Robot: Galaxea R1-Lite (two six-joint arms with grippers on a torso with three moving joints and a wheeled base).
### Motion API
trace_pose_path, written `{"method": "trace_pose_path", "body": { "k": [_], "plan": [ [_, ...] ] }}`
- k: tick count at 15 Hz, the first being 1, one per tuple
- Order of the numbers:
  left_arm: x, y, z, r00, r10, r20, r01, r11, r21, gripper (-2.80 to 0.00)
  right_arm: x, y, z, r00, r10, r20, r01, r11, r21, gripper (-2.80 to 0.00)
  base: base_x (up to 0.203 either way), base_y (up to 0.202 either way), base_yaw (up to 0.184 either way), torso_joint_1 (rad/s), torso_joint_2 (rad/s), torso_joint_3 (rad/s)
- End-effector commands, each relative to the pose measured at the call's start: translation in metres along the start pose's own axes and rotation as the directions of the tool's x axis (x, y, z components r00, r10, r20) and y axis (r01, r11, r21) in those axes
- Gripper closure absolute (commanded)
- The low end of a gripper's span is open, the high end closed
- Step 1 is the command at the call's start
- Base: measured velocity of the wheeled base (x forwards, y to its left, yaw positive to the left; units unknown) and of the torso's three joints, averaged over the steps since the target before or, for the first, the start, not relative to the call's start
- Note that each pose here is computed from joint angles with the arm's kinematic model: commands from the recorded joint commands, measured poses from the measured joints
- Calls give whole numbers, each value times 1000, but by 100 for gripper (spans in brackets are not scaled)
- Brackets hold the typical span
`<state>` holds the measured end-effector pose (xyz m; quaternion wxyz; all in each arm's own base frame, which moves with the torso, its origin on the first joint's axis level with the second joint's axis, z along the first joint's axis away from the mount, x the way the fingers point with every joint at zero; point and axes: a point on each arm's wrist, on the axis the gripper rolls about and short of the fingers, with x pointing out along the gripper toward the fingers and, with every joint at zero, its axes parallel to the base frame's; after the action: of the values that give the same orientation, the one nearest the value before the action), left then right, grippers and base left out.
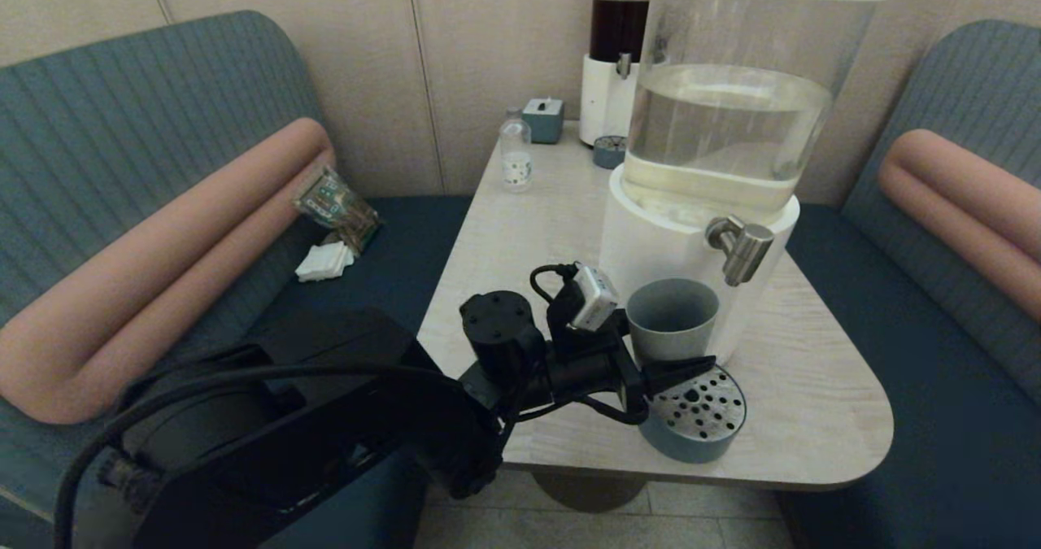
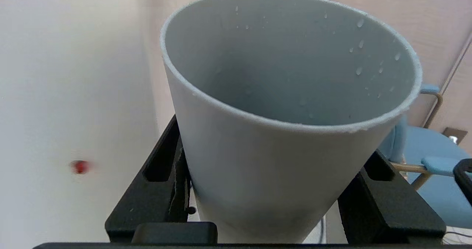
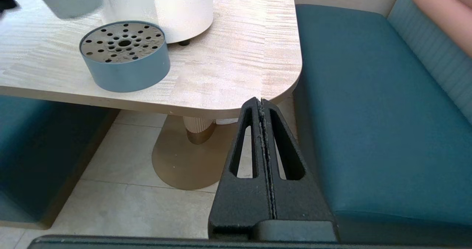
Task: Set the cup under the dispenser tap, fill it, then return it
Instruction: Place it under the water dispenser
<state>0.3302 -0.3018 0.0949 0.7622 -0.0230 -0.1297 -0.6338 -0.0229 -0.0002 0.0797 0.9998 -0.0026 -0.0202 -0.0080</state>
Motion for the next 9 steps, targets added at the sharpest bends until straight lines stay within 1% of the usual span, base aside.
{"method": "trace_pose_path", "body": {
  "k": [1,5,9],
  "plan": [
    [11,1,-21,1000,-18,5,18,1000,-3,0,1,0,-4,1000,-1,-15,1,1000,-1,0,0,0,0,0,0,0],
    [28,14,-34,999,1,42,-2,1000,18,0,1,0,-4,1000,1,-15,-1,1000,-1,0,0,0,0,0,0,0],
    [32,18,-55,999,10,34,-10,1000,9,0,1,0,-4,1000,0,-14,0,1000,-1,0,0,0,0,0,0,0]
  ]
}}
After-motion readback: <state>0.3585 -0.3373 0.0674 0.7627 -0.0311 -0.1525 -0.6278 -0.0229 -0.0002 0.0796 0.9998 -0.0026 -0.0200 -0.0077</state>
